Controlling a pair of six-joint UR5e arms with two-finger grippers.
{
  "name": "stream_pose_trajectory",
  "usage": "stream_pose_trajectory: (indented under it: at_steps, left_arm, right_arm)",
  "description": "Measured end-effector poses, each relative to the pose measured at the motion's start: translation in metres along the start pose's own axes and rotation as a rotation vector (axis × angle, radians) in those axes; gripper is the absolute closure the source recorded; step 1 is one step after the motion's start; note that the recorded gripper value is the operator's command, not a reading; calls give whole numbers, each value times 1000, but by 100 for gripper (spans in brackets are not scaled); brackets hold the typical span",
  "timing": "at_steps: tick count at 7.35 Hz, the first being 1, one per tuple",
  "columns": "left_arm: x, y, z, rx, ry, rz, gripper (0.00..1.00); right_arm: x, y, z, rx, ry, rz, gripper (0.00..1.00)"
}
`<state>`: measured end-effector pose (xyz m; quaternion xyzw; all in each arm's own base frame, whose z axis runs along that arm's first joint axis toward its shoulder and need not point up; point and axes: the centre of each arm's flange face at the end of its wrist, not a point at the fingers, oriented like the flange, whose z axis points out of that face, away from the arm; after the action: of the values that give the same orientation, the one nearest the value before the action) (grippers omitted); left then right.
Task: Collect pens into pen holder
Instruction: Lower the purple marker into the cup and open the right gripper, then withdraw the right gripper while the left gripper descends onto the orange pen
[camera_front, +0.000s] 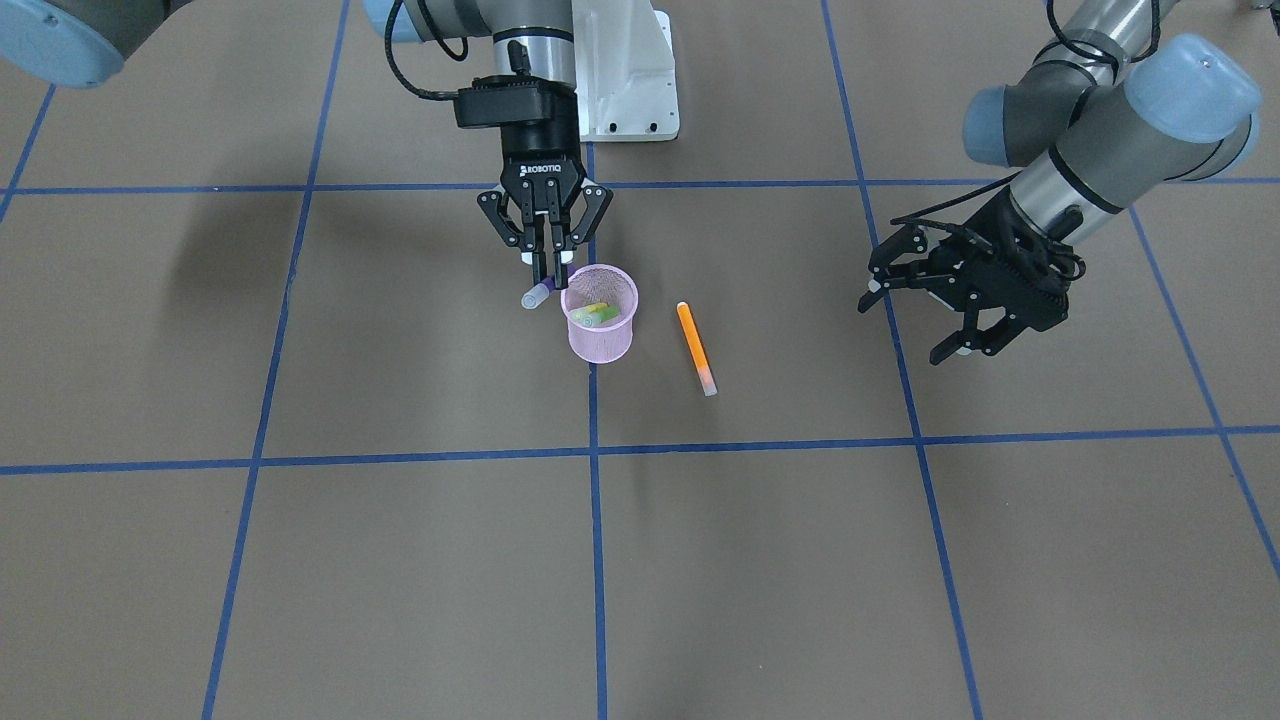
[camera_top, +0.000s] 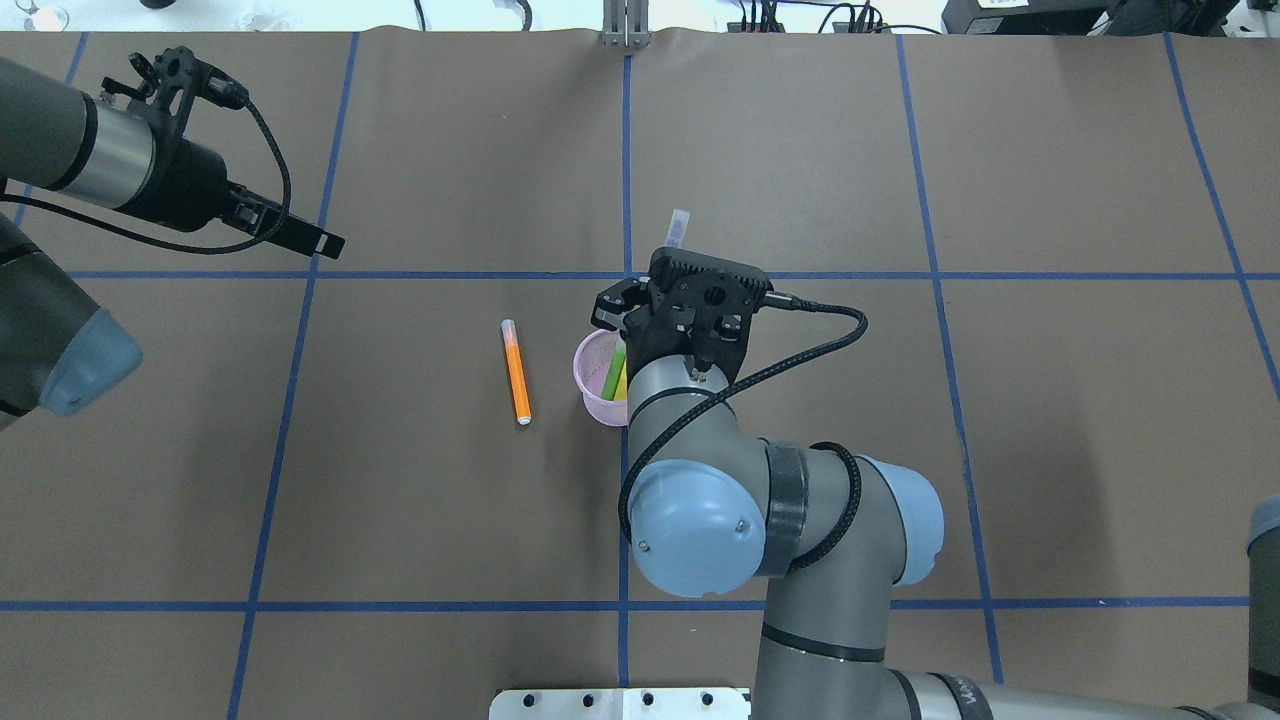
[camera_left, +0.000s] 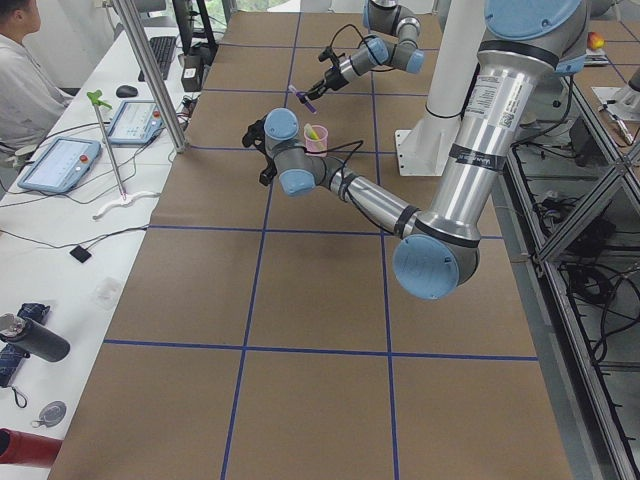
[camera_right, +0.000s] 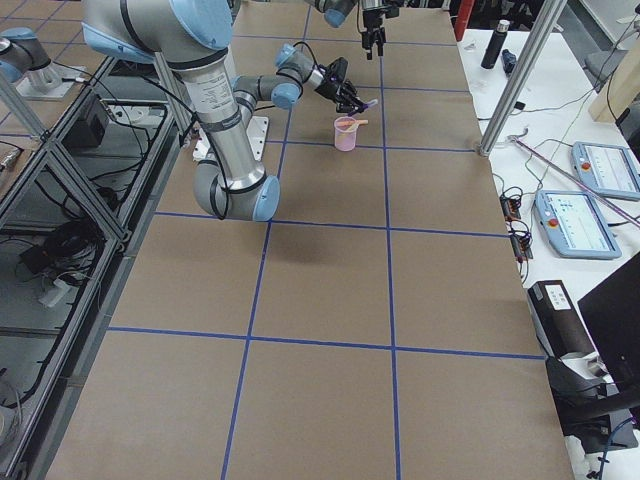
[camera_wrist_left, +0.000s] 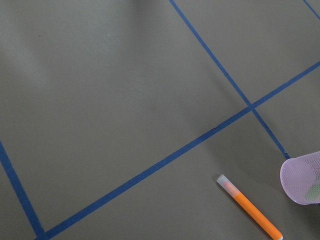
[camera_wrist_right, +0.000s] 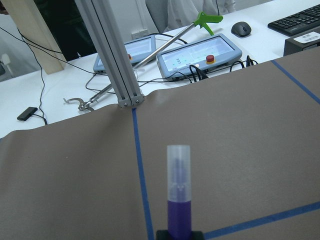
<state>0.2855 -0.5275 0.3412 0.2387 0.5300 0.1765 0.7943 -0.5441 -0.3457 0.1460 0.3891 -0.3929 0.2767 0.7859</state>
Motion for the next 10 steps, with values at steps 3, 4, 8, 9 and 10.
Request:
stream_pose_trajectory:
  at_steps: [3,4,8,9,10]
  left_arm:
    - [-2,1,2,-4,-2,-3,0]
    - [-2,1,2,-4,-2,-3,0]
    - [3,-1,3,-3,4,-11,0]
    - [9,-1,9,-9,9,-50,0]
    - [18,3,21,-8,-1,-127,0]
  right_arm:
    - [-17,31,7,7,16,-48,21]
    - [-18,37,9,5,21,-62,2]
    - [-23,28,-2,-26,0,-79,1]
    - [-22,7,-3,-80,-14,-72,1]
    - [-16,-20,6,-159,-14,-55,1]
